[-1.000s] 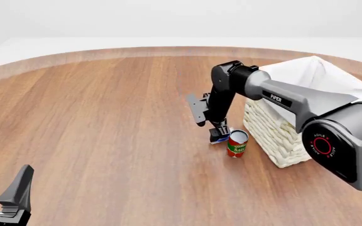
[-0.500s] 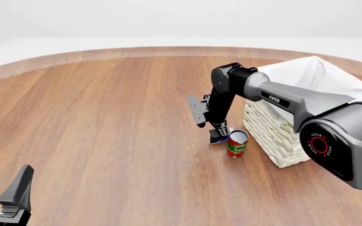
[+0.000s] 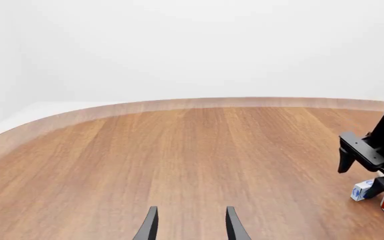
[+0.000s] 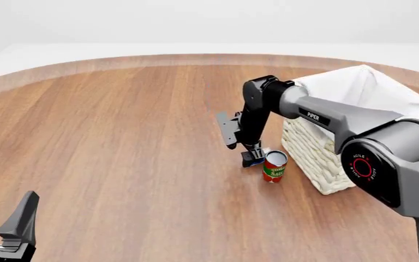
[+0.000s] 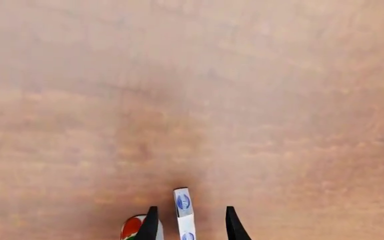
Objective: Pick up the alphabet soup and the cream cheese box, and put them in the basket.
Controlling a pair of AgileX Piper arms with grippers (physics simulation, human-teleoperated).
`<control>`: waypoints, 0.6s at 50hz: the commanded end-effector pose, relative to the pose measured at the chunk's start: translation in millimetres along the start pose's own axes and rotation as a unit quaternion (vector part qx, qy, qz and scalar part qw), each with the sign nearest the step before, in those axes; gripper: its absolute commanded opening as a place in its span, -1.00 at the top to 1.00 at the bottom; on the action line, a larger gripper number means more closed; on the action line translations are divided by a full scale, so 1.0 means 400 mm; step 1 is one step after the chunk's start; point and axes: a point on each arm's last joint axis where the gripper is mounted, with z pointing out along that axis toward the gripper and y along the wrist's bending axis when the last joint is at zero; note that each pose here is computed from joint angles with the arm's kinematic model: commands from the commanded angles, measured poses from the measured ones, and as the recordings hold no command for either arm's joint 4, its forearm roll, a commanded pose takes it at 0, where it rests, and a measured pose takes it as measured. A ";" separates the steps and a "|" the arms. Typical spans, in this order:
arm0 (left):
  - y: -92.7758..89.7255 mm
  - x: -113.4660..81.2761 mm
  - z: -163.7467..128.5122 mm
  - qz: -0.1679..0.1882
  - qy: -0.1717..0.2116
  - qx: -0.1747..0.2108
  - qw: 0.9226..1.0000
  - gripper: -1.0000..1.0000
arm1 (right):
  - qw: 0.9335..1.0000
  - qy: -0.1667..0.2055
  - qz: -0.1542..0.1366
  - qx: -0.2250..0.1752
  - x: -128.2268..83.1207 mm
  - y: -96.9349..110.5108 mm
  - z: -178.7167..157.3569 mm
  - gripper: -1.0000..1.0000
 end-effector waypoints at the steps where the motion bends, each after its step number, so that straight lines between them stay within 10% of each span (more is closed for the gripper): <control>1: 0.000 0.000 0.000 0.000 0.000 0.000 1.000 -1.00 | 1.000 -0.001 0.013 0.009 0.006 0.004 -0.022 -1.00; 30: 0.000 0.000 0.000 0.000 0.000 0.000 1.000 -1.00 | 1.000 0.001 0.021 -0.003 0.010 0.004 -0.003 -1.00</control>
